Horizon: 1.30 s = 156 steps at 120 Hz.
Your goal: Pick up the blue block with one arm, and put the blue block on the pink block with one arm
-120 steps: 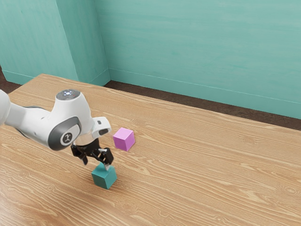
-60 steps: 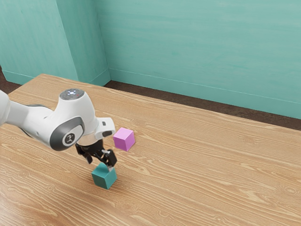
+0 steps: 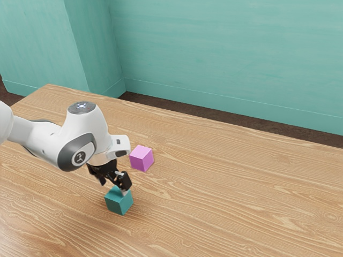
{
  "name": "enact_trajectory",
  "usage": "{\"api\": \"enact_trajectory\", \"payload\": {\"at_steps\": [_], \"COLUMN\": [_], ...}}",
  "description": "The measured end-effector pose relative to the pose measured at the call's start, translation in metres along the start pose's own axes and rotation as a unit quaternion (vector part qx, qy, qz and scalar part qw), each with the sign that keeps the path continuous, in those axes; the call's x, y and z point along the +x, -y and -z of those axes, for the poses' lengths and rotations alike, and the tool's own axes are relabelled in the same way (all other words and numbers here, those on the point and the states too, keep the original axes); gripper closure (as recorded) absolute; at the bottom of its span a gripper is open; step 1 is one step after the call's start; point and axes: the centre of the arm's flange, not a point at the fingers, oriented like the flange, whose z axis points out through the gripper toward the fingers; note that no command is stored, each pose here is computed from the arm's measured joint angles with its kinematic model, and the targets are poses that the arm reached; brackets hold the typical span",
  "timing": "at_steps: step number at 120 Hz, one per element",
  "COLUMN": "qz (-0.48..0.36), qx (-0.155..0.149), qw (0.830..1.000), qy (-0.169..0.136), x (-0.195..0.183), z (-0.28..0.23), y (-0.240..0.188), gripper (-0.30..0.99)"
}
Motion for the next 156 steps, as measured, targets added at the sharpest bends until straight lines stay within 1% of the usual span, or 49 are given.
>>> {"api": "enact_trajectory", "payload": {"at_steps": [37, 73, 116, 138, 144, 156], "qz": [0.007, 0.012, 0.013, 0.013, 0.012, 0.012], "qx": [-0.012, -0.014, -0.015, -0.015, -0.015, -0.015], "qw": [1.0, 1.0, 1.0, 0.999, 0.999, 0.999], "qy": [0.012, 0.014, 0.025, 0.026, 0.026, 0.026], "x": [-0.002, 0.007, 0.004, 0.004, 0.004, 0.004], "z": [-0.014, -0.028, -0.042, -0.044, -0.045, -0.048], "y": [-0.005, 0.0, 0.001, 0.001, 0.001, 0.001], "gripper": [0.0, 0.0, 0.0, 0.0, 0.03, 0.16]}}
